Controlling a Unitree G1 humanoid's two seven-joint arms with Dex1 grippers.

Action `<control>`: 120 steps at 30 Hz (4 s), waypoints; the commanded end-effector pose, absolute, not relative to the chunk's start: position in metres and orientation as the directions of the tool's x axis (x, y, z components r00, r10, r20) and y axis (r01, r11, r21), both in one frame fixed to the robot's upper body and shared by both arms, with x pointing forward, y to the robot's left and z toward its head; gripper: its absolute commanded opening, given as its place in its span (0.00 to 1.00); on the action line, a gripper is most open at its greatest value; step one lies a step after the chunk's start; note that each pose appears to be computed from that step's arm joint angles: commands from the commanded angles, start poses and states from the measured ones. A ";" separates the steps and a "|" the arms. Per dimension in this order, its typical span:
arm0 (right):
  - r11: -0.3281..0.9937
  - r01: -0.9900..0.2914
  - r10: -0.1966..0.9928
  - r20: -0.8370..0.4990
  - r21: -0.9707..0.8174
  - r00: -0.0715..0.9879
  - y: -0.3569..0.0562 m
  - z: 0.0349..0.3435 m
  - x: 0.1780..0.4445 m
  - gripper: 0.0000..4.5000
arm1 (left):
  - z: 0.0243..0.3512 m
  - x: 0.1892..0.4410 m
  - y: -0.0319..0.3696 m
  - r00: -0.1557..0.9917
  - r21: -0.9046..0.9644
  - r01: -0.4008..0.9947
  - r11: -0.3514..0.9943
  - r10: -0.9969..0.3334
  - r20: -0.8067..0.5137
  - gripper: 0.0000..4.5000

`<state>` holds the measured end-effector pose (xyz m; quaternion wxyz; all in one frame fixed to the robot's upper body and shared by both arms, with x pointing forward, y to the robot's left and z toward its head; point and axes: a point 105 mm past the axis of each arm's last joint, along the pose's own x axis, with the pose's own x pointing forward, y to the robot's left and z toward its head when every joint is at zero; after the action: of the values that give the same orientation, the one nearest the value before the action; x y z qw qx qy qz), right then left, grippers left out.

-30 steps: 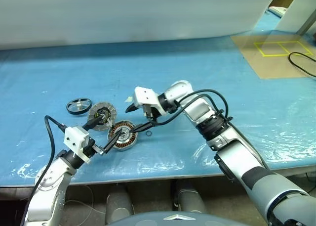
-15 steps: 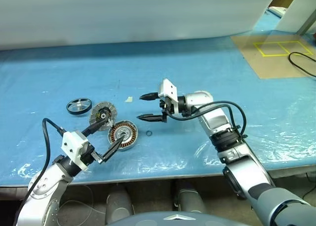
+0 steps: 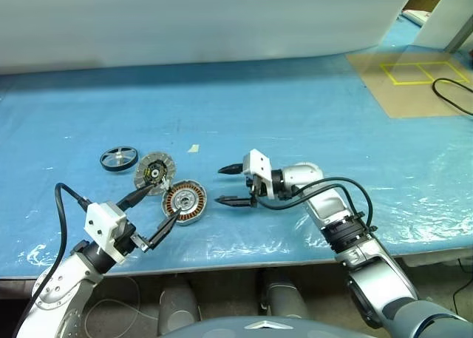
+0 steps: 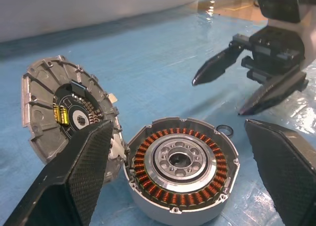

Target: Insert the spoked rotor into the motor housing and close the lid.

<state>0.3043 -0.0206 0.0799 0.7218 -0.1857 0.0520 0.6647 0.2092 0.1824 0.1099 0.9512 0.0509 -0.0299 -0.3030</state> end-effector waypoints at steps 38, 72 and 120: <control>-0.017 -0.970 0.855 -0.507 -0.243 0.112 -0.032 0.048 0.303 0.13 | 0.122 0.201 0.184 0.830 0.146 0.547 0.824 -0.557 0.037 1.00; -0.026 -0.983 0.858 -0.508 -0.180 0.070 -0.040 0.041 0.296 0.49 | 0.118 0.199 0.186 0.835 0.143 0.540 0.830 -0.549 0.032 1.00; -0.165 -0.954 0.904 -0.425 -0.252 -0.045 0.053 0.110 0.302 0.15 | 0.105 0.168 0.202 0.898 0.108 0.438 0.892 -0.440 -0.004 1.00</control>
<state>0.3017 0.0460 0.1005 0.6482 -0.2397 0.0641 0.7199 0.1687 0.2032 0.0994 0.9730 0.0458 0.0054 -0.2263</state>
